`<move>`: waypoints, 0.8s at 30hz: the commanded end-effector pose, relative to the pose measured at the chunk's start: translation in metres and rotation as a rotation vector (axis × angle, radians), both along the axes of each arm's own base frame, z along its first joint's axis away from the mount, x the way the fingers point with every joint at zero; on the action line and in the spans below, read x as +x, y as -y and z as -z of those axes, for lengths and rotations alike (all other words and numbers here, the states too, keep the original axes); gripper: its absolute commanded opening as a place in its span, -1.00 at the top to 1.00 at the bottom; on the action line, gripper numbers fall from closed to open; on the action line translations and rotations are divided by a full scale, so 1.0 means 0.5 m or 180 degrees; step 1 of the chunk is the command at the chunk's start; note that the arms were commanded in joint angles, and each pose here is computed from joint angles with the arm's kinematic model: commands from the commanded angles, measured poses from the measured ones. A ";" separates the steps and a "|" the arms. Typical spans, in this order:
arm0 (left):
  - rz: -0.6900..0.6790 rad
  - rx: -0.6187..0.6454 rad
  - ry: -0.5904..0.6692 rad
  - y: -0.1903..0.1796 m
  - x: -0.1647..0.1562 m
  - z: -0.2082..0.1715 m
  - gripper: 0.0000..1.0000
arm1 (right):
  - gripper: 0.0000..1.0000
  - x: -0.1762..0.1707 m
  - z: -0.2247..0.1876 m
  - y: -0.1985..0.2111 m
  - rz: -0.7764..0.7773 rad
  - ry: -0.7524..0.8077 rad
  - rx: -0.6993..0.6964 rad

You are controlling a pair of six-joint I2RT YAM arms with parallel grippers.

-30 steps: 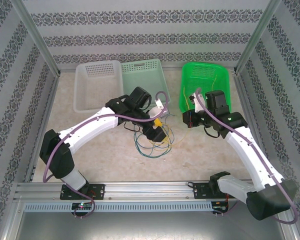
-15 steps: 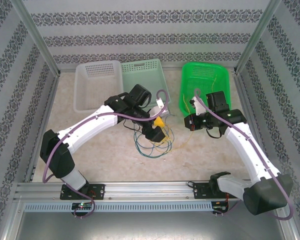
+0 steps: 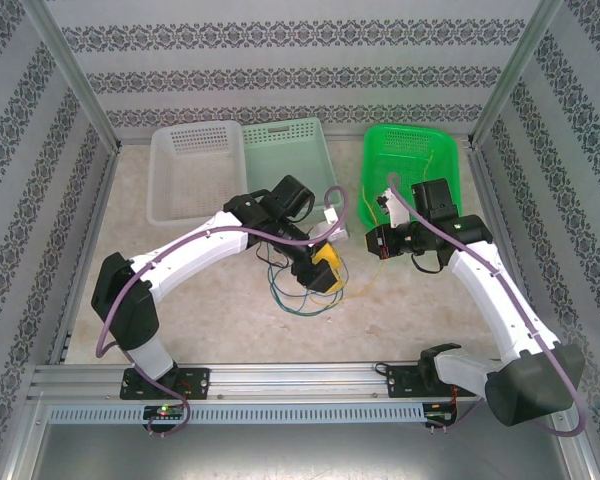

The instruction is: Untangle the cables

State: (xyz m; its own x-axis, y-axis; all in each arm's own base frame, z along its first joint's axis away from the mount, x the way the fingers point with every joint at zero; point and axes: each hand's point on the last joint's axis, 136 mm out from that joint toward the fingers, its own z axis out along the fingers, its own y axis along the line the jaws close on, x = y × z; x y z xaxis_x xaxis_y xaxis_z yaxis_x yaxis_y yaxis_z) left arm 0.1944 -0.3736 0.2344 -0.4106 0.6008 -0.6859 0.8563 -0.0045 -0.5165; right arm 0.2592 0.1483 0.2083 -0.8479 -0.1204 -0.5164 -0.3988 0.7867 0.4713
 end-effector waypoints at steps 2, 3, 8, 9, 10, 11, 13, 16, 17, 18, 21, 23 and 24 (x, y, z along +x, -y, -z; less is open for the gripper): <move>0.0120 -0.0018 -0.0052 0.005 -0.017 -0.006 -0.38 | 1.00 0.003 -0.021 -0.007 -0.0080 0.0077 0.0071; 0.0116 -0.0005 -0.0053 0.004 -0.016 -0.005 -0.28 | 1.00 0.003 -0.021 -0.006 -0.0075 0.0083 0.0068; 0.0063 0.0011 -0.0055 0.008 -0.010 -0.001 0.42 | 1.00 0.002 -0.025 -0.003 -0.0051 0.0094 0.0072; 0.0035 0.0003 -0.0045 0.010 -0.006 -0.002 0.57 | 1.00 0.002 -0.024 -0.002 -0.0042 0.0094 0.0068; 0.0003 0.0005 -0.0031 0.012 -0.002 -0.002 0.68 | 1.00 0.001 -0.024 -0.001 -0.0037 0.0100 0.0062; -0.0050 0.0017 -0.0001 0.013 0.004 -0.001 0.76 | 1.00 0.001 -0.022 0.001 -0.0017 0.0093 0.0056; -0.0163 0.0010 0.0059 0.013 0.017 -0.002 0.88 | 1.00 0.002 -0.020 0.006 0.0035 0.0091 0.0049; -0.0439 0.0034 0.0120 0.010 0.047 0.000 1.00 | 1.00 0.003 -0.020 0.014 0.0110 0.0119 0.0050; -0.0566 0.0038 0.0119 0.006 0.063 0.000 1.00 | 1.00 0.004 -0.021 0.018 0.0144 0.0129 0.0046; -0.0737 0.0035 0.0126 0.000 0.085 -0.001 1.00 | 1.00 0.005 -0.021 0.023 0.0182 0.0135 0.0034; -0.1388 -0.0086 0.0130 -0.033 0.157 -0.016 1.00 | 1.00 0.011 -0.020 0.042 0.0340 0.0169 -0.0025; -0.1952 -0.0261 0.0177 -0.073 0.210 -0.036 1.00 | 1.00 0.019 -0.019 0.057 0.0493 0.0210 -0.0042; -0.2190 -0.0347 0.0184 -0.093 0.228 -0.045 1.00 | 1.00 0.025 -0.020 0.064 0.0581 0.0243 -0.0029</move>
State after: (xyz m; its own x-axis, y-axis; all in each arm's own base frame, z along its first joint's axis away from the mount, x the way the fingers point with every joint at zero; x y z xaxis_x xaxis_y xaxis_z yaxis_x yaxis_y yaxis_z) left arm 0.2620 -0.3448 0.2118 -0.6272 0.4093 -0.6627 0.7782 0.3650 -0.5110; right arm 0.2647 0.1279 0.2190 -0.8270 -0.0378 -0.5609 -0.3432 0.8242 0.4505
